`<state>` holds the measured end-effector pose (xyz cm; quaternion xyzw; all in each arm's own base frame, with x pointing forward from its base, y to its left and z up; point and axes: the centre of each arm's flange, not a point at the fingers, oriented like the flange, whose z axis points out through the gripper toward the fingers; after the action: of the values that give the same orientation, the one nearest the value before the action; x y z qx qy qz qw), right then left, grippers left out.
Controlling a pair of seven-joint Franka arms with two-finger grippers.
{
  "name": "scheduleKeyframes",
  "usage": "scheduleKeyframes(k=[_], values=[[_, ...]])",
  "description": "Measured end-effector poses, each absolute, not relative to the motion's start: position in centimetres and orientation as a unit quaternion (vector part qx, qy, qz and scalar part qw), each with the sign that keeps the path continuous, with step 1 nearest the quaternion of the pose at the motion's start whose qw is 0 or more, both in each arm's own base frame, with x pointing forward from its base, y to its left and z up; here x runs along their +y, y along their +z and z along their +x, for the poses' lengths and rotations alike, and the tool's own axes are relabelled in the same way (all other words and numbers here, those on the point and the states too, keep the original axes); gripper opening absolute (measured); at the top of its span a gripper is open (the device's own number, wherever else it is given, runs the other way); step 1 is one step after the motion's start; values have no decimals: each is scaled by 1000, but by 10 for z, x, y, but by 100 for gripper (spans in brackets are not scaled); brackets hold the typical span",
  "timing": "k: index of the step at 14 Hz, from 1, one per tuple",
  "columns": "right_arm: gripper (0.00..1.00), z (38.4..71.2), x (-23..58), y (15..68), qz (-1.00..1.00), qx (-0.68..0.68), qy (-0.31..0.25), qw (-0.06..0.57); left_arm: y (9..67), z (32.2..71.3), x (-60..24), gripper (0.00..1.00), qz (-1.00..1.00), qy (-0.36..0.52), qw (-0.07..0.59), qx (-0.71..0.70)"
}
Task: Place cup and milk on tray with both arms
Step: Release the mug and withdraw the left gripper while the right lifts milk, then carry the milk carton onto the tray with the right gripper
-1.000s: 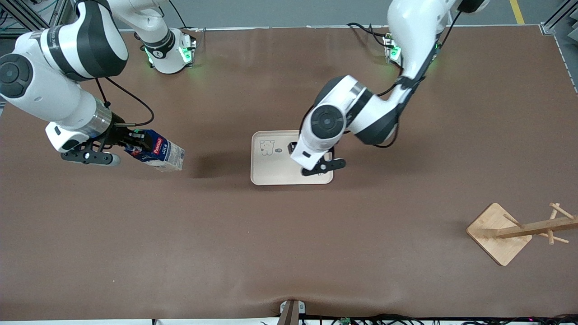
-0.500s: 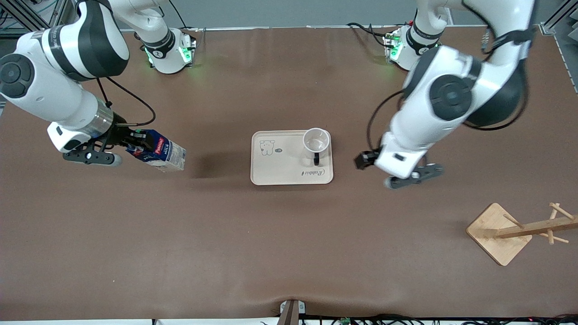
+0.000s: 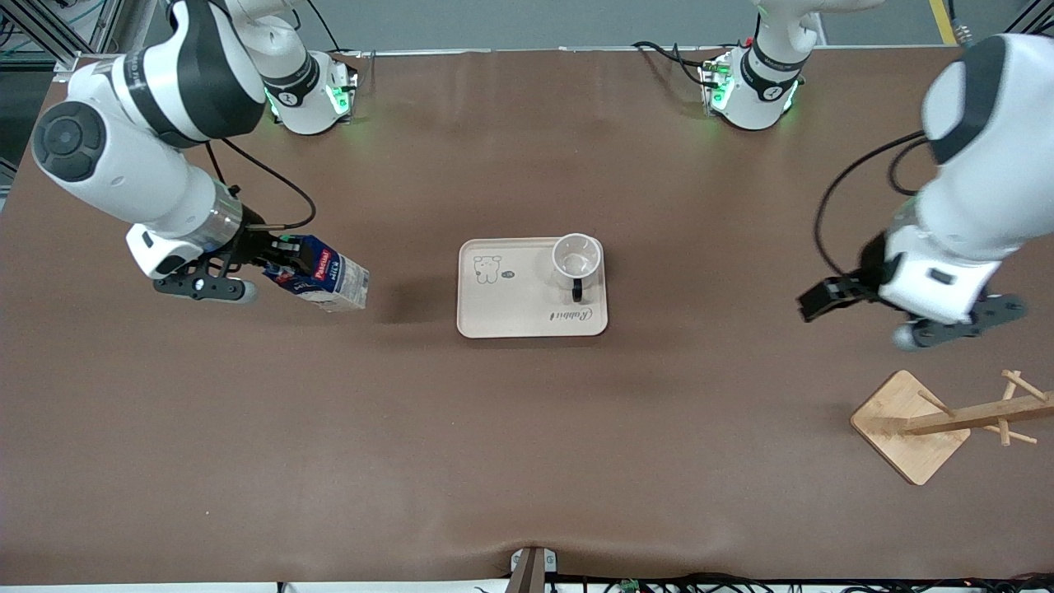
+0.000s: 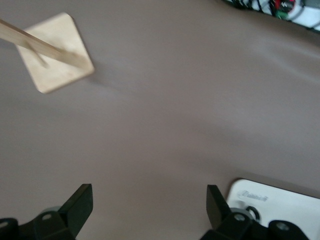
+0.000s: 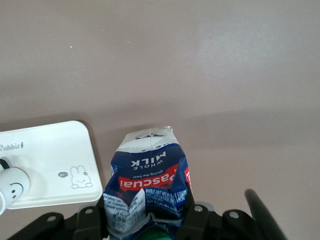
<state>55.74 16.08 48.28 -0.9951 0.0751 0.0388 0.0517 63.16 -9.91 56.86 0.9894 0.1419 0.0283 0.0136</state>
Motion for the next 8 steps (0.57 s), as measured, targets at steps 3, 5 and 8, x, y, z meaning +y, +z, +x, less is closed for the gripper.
scheduleKeyframes(k=[3,5,8], values=[[55,556,181,481,-995,80,41,52,582,627,-56,100,987,19,7,158],[55,554,197,471,-993,83,57,67,599,616,-43,100,986,-1,2,168],[55,559,227,437,-989,85,73,92,626,597,-24,100,984,-19,17,179]])
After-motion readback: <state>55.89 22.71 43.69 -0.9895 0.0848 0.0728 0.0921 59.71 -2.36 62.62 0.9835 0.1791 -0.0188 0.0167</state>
